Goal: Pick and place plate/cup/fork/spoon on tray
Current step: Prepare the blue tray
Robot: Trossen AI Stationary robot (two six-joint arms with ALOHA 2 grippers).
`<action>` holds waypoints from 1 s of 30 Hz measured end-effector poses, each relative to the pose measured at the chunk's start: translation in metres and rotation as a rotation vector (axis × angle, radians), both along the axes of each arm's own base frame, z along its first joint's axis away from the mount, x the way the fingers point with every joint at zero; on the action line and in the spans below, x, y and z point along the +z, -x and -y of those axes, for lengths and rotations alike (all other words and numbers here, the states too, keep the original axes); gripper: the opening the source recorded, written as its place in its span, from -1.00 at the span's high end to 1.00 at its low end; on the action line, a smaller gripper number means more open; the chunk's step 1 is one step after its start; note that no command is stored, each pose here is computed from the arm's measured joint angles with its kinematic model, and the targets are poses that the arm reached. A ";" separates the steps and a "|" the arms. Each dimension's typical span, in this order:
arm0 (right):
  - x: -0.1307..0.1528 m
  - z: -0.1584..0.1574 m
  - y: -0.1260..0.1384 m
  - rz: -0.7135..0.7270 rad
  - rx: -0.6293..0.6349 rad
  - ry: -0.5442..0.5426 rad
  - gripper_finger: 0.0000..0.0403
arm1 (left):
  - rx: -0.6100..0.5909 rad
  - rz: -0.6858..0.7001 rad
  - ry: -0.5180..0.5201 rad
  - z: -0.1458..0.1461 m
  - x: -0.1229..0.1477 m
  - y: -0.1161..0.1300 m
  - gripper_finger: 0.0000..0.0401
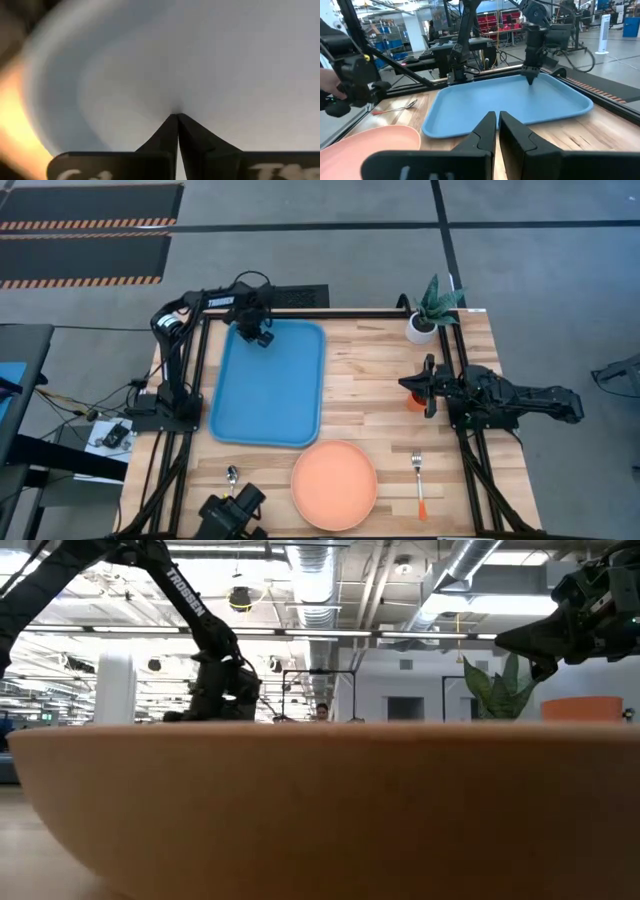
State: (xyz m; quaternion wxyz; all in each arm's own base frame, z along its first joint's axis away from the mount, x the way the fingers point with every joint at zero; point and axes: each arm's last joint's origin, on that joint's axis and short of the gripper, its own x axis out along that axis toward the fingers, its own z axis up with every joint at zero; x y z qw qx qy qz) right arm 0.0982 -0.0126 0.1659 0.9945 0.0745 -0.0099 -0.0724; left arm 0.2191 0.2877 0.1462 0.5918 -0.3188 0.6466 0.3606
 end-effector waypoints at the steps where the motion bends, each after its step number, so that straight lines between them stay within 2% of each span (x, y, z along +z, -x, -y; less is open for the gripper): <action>1: 0.000 0.000 0.000 0.000 0.000 0.000 0.77 | -0.001 0.021 -0.044 -0.006 0.005 -0.005 1.00; 6: 0.000 0.000 0.000 0.000 0.000 0.000 0.77 | 0.042 0.032 -0.086 -0.009 0.049 -0.005 0.98; 9: 0.000 0.000 0.000 -0.001 0.000 0.000 0.77 | 0.101 0.003 -0.049 0.004 0.066 0.004 0.93; 11: 0.000 0.000 0.000 0.000 0.000 0.000 0.77 | 0.131 -0.039 -0.014 0.013 0.068 0.011 0.86; 14: 0.000 0.000 0.000 0.000 0.000 0.000 0.77 | 0.158 -0.160 0.013 0.028 0.063 0.026 0.70; 18: 0.000 0.000 0.000 -0.001 0.000 0.000 0.77 | 0.186 -0.202 0.048 0.043 0.044 0.038 0.45; 24: 0.000 0.000 0.000 0.000 0.000 0.000 0.77 | 0.203 -0.177 0.070 0.054 0.012 0.047 0.14; 30: 0.000 0.000 0.000 0.000 0.000 0.000 0.77 | 0.232 -0.158 0.080 0.059 -0.005 0.056 0.04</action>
